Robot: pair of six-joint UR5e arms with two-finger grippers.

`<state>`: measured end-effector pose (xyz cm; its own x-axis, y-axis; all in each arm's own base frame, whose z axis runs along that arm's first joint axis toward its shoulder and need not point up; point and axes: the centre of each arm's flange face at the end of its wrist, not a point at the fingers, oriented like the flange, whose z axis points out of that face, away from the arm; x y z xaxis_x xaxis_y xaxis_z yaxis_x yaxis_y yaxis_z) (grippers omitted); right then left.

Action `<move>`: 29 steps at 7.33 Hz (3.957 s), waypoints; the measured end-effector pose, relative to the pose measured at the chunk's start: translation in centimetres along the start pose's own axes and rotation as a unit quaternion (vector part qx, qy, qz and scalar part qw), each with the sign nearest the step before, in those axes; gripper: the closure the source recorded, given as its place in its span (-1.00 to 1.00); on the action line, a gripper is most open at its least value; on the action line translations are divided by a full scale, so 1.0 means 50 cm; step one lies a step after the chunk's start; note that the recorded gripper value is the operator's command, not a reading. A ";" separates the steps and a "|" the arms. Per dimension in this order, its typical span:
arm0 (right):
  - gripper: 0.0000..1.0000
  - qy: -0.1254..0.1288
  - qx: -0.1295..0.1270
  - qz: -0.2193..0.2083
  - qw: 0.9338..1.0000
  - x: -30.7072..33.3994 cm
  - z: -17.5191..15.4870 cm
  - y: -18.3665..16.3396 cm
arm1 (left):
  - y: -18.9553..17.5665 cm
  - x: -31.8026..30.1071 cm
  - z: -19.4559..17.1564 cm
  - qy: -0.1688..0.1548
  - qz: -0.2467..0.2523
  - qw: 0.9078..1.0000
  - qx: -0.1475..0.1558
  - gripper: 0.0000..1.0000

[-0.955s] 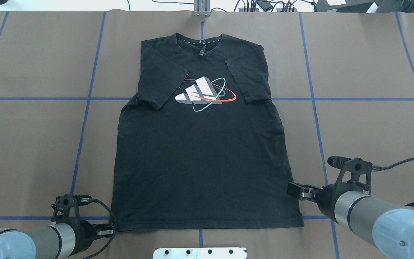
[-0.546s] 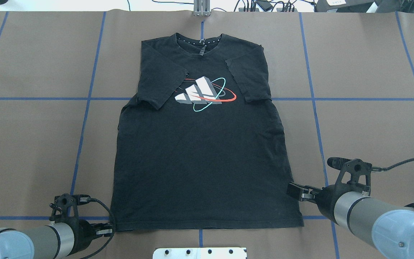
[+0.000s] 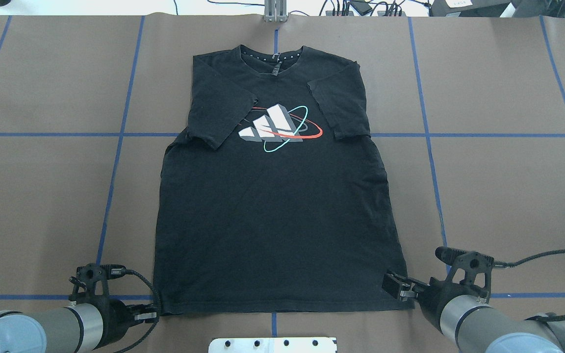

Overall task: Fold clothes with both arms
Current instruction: 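Grasp the bottom hem corners with the left and right grippers, then lift the hem with both grippers and carry it toward the collar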

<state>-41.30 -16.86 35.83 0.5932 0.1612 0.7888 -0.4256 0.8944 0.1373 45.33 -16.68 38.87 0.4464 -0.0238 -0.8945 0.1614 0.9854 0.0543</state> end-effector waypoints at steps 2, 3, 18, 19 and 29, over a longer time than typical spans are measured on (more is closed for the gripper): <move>-0.82 0.007 0.008 -0.007 1.000 0.009 0.033 0.059 | -0.002 0.018 -0.021 0.013 -0.002 1.000 -0.002 1.00; -0.77 0.010 0.011 -0.010 1.000 0.012 0.047 0.079 | -0.002 0.020 -0.024 0.015 -0.002 1.000 -0.003 1.00; 1.00 0.031 0.038 -0.047 0.998 0.055 0.092 0.134 | -0.001 0.027 -0.028 0.019 -0.007 1.000 -0.006 1.00; 1.00 0.027 0.037 -0.044 0.998 0.050 0.084 0.129 | -0.002 0.034 -0.037 0.025 -0.007 1.000 -0.007 1.00; 1.00 -0.037 -0.150 -0.030 0.988 -0.055 -0.337 -0.002 | -0.113 0.148 -0.464 0.072 0.057 0.989 -0.112 1.00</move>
<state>-31.40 -10.37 23.55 0.5550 0.0840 0.8276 -0.1636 0.9865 0.0096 27.29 -18.50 21.67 0.3186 0.0987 -0.9428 -0.0899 0.9932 0.0736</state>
